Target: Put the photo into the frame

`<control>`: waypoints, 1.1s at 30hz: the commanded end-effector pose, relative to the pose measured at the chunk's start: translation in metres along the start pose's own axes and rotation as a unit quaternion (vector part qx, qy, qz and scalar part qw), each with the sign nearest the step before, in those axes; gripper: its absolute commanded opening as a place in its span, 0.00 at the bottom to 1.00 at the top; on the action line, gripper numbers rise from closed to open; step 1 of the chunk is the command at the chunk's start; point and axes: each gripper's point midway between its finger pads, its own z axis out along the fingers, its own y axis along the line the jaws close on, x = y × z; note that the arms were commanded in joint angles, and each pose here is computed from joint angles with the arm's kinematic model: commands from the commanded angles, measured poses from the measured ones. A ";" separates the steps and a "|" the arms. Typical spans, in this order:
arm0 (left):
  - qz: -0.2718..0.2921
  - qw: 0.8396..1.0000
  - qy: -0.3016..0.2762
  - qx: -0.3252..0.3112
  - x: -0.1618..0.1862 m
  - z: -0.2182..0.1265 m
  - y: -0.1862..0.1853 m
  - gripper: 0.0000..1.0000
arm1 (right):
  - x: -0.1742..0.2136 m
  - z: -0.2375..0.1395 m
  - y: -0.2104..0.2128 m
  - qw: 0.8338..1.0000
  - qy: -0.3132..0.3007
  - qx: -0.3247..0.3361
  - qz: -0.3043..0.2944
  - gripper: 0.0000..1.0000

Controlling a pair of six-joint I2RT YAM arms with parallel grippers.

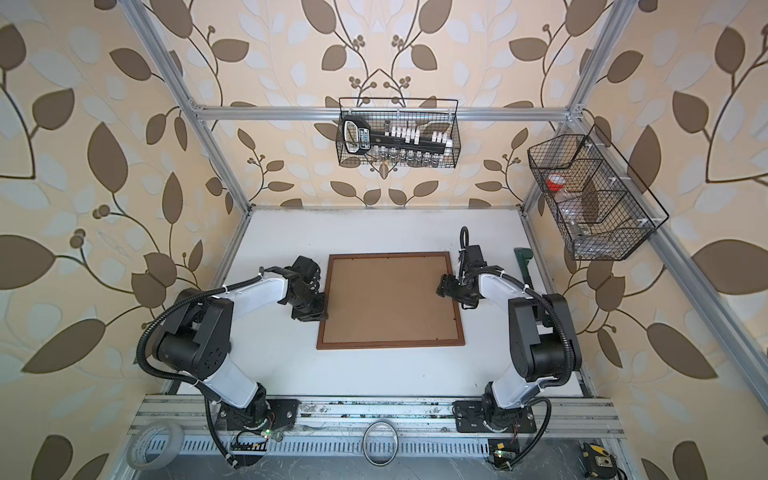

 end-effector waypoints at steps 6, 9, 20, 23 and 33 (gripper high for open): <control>-0.003 0.996 0.041 -0.076 0.005 0.024 0.013 0.26 | -0.001 0.002 0.001 1.000 0.002 0.004 -0.010 0.76; 0.002 0.998 0.011 -0.067 -0.009 0.002 0.000 0.45 | -0.001 0.000 0.001 1.000 0.000 0.004 -0.010 0.76; -0.052 0.988 -0.141 0.024 -0.019 -0.071 -0.013 0.73 | 0.011 -0.029 -0.035 0.997 -0.040 0.041 0.054 0.79; -0.085 0.985 -0.143 0.038 0.003 -0.061 -0.002 0.79 | 0.035 -0.034 -0.046 0.997 -0.022 0.049 0.062 0.81; -0.125 0.983 -0.111 0.079 0.040 -0.029 0.002 0.81 | 0.091 -0.027 -0.061 0.995 0.029 0.059 0.078 0.86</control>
